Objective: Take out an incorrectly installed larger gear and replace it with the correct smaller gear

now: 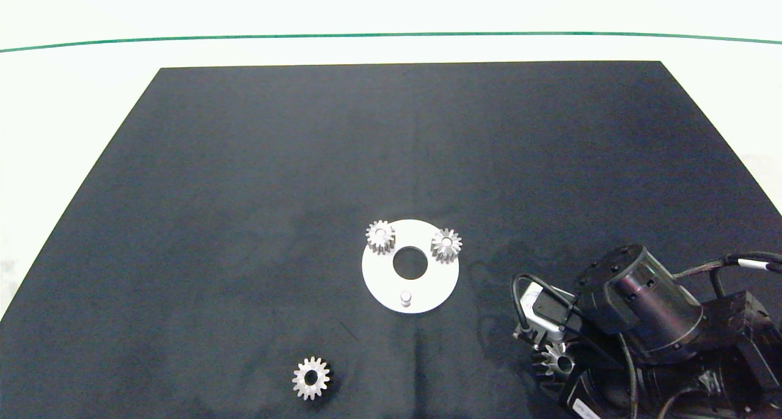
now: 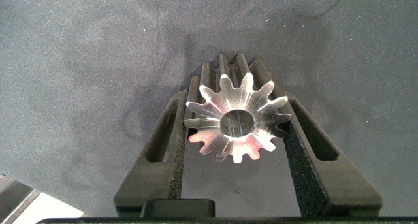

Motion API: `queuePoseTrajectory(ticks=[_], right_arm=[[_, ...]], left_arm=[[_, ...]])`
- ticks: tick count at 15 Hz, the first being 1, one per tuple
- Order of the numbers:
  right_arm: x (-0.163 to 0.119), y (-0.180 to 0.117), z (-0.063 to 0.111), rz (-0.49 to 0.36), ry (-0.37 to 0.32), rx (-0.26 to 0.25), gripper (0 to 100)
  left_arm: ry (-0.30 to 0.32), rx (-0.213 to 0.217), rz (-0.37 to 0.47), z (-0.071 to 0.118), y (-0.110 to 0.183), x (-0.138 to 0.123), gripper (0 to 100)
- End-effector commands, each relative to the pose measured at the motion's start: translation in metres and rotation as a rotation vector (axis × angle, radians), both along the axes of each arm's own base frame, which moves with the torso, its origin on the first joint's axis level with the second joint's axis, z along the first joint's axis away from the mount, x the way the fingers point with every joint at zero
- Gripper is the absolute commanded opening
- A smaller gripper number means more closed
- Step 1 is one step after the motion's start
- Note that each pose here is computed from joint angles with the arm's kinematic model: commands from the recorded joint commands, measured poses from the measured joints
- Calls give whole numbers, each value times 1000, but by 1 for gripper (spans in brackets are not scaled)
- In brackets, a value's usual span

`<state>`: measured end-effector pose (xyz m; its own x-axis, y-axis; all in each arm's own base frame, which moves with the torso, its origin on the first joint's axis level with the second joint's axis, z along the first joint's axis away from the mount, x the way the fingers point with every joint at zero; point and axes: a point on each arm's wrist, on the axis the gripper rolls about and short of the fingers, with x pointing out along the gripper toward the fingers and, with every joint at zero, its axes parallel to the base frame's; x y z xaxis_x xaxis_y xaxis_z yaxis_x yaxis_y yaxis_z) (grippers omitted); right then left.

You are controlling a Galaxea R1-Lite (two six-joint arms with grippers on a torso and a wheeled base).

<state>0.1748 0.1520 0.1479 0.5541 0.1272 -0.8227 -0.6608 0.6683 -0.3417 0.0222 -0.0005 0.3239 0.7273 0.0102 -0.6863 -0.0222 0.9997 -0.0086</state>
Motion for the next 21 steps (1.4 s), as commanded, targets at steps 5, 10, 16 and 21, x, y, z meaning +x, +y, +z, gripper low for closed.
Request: queuePoseTrajectory(ticks=[5, 10, 16, 21], right_arm=[[-4, -4, 17, 2, -55, 42, 100], [-16, -31, 72, -97, -162, 166, 100], [23, -46, 132, -545, -2, 246, 100], [30, -82, 140, -660, -45, 243, 100]], left_arm=[[14, 2, 0, -1, 0, 1, 100], [81, 5, -28, -8, -3, 16, 100], [269, -46, -88, -28, -29, 66, 100], [218, -105, -62, -76, -93, 110, 100]])
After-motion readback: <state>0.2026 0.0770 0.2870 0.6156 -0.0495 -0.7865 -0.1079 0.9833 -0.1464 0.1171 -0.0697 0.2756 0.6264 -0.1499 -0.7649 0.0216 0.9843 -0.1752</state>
